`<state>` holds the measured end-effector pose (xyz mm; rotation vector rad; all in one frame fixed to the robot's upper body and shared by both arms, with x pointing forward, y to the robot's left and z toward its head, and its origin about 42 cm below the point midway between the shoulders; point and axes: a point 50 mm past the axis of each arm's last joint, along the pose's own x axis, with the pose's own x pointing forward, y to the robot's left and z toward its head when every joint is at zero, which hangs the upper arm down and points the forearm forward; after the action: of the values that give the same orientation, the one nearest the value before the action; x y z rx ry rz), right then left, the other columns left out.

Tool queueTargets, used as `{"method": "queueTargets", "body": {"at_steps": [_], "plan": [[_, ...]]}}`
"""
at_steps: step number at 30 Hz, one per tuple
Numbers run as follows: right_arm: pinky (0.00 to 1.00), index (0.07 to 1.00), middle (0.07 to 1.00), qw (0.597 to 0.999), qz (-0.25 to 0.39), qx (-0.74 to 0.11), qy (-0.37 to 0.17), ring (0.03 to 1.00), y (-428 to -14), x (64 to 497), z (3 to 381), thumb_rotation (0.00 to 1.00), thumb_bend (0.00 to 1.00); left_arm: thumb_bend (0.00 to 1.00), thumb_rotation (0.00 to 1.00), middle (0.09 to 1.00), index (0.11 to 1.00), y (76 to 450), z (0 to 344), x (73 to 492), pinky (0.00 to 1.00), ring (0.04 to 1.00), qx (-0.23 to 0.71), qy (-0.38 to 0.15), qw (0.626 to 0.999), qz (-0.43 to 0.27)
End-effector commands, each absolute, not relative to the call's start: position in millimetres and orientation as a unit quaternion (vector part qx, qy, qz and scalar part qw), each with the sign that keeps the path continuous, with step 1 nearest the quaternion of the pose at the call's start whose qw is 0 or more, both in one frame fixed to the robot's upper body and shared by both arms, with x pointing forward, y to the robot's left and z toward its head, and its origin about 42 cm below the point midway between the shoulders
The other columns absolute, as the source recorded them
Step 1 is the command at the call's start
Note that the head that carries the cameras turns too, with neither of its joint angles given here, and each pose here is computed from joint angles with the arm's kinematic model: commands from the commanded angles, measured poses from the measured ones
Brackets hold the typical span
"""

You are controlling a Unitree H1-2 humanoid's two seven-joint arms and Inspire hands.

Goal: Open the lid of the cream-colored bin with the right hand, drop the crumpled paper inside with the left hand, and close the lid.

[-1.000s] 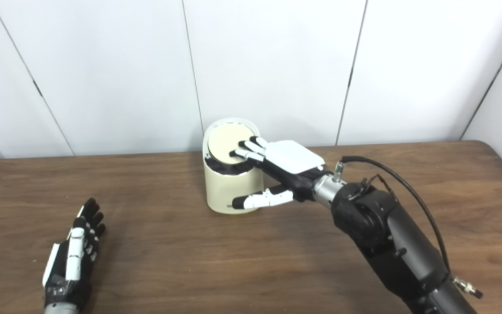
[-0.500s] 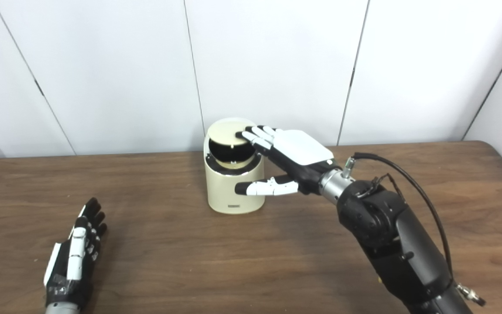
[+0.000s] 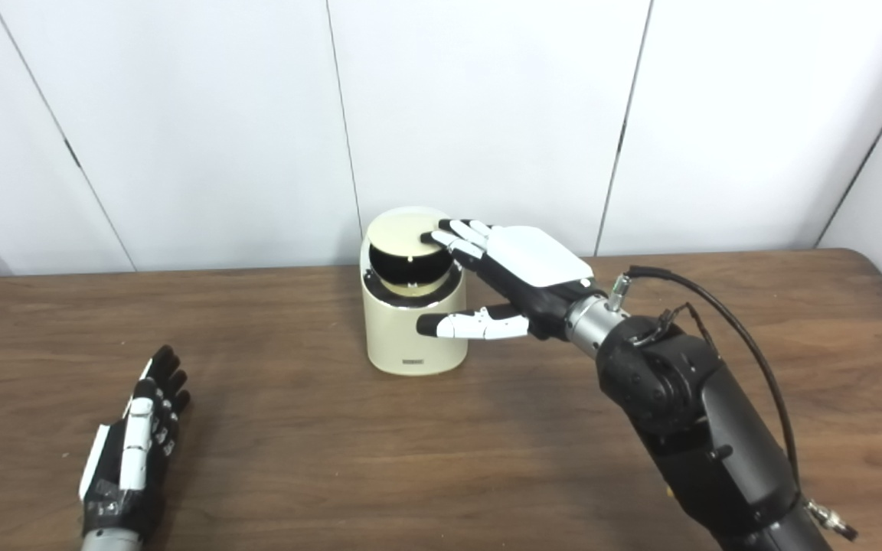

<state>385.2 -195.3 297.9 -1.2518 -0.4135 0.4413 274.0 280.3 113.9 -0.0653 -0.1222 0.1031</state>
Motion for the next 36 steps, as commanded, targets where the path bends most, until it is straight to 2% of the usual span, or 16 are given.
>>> {"method": "queueTargets", "body": {"at_steps": [1,16,23,36], "plan": [[0.99,0.927,1.0,0.76,0.189,-0.582,-0.218,1.0,-198.4,387.6,314.1,1.0,0.64,0.55,0.91,1.0,0.996,273.6,107.8,271.8,1.0,1.0,-0.042,-0.062,0.996,0.049],[0.94,0.912,0.994,0.731,0.232,-0.61,-0.199,1.0,-189.7,386.4,296.0,1.0,0.64,0.56,0.92,1.0,1.0,272.4,107.1,272.0,1.0,1.0,-0.042,-0.062,0.996,0.048],[1.0,0.89,0.983,0.71,0.253,-0.63,-0.186,1.0,-184.3,384.3,282.6,1.0,0.67,0.56,0.92,1.0,1.0,270.9,107.0,271.1,1.0,1.0,-0.046,-0.065,0.996,0.05],[1.0,0.89,0.982,0.674,0.252,-0.679,-0.143,1.0,-177.1,378.8,268.5,1.0,0.69,0.59,0.91,1.0,1.0,266.9,105.6,268.9,1.0,1.0,-0.053,-0.063,0.995,0.053]]}}
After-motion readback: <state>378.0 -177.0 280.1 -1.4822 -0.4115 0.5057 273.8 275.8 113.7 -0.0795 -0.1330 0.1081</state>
